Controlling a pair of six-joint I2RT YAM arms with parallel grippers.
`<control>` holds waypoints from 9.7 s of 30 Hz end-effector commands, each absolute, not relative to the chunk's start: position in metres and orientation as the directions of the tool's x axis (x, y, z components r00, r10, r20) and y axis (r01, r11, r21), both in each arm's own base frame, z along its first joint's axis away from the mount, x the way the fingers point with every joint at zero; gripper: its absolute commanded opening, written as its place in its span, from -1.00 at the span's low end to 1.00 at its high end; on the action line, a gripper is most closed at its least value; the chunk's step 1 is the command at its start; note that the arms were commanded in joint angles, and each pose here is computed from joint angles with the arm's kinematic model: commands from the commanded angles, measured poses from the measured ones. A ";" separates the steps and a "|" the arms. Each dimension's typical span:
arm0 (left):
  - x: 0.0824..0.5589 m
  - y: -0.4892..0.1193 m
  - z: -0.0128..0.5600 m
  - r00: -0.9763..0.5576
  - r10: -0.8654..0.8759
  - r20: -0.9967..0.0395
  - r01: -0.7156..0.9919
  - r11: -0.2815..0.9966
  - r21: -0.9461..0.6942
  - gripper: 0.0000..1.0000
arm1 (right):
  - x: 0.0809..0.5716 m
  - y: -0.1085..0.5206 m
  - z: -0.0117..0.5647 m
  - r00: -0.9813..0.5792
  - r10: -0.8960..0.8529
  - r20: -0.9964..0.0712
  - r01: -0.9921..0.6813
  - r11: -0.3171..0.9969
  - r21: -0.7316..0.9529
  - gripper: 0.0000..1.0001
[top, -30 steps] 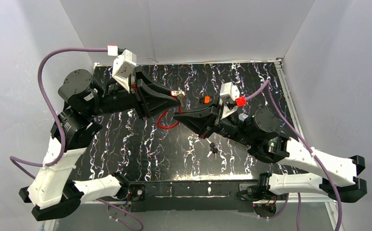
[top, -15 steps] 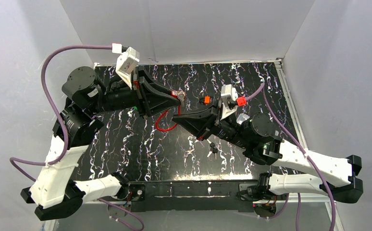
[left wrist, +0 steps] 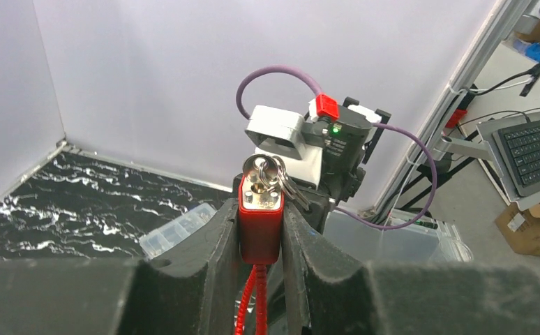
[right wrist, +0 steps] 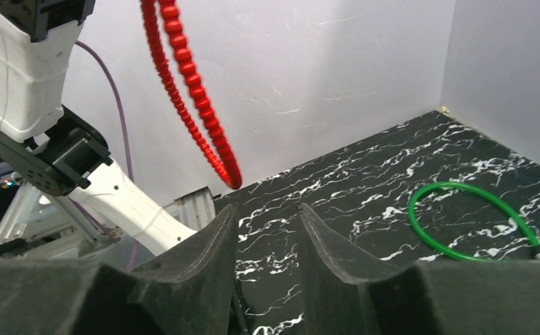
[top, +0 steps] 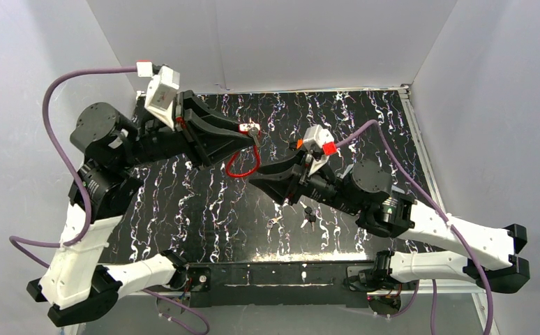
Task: Unlock with the key
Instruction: Unlock the lock, then place the lock at the center of the board, then pick up the key from the center of the board.
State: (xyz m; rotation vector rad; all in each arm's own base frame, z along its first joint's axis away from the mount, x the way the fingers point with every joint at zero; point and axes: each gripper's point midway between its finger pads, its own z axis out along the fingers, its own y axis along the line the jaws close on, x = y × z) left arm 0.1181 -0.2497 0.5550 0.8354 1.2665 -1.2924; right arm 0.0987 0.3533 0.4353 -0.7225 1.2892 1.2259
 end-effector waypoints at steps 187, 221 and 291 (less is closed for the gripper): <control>0.165 -0.146 0.191 -0.395 0.458 -0.797 0.789 0.613 -0.039 0.97 | 0.152 0.366 0.078 -0.617 -0.509 -0.600 -0.703 0.699 0.130 0.05; 0.163 -0.150 0.210 -0.307 0.424 -0.852 0.811 0.585 -0.002 0.97 | 0.158 0.353 0.035 -0.705 -0.507 -0.495 -0.603 0.797 0.043 -0.27; 0.093 -0.191 0.258 0.885 0.155 -0.439 0.465 -0.237 0.853 0.64 | 0.120 0.373 0.285 -0.538 -0.194 -0.820 -0.799 0.427 0.423 -0.97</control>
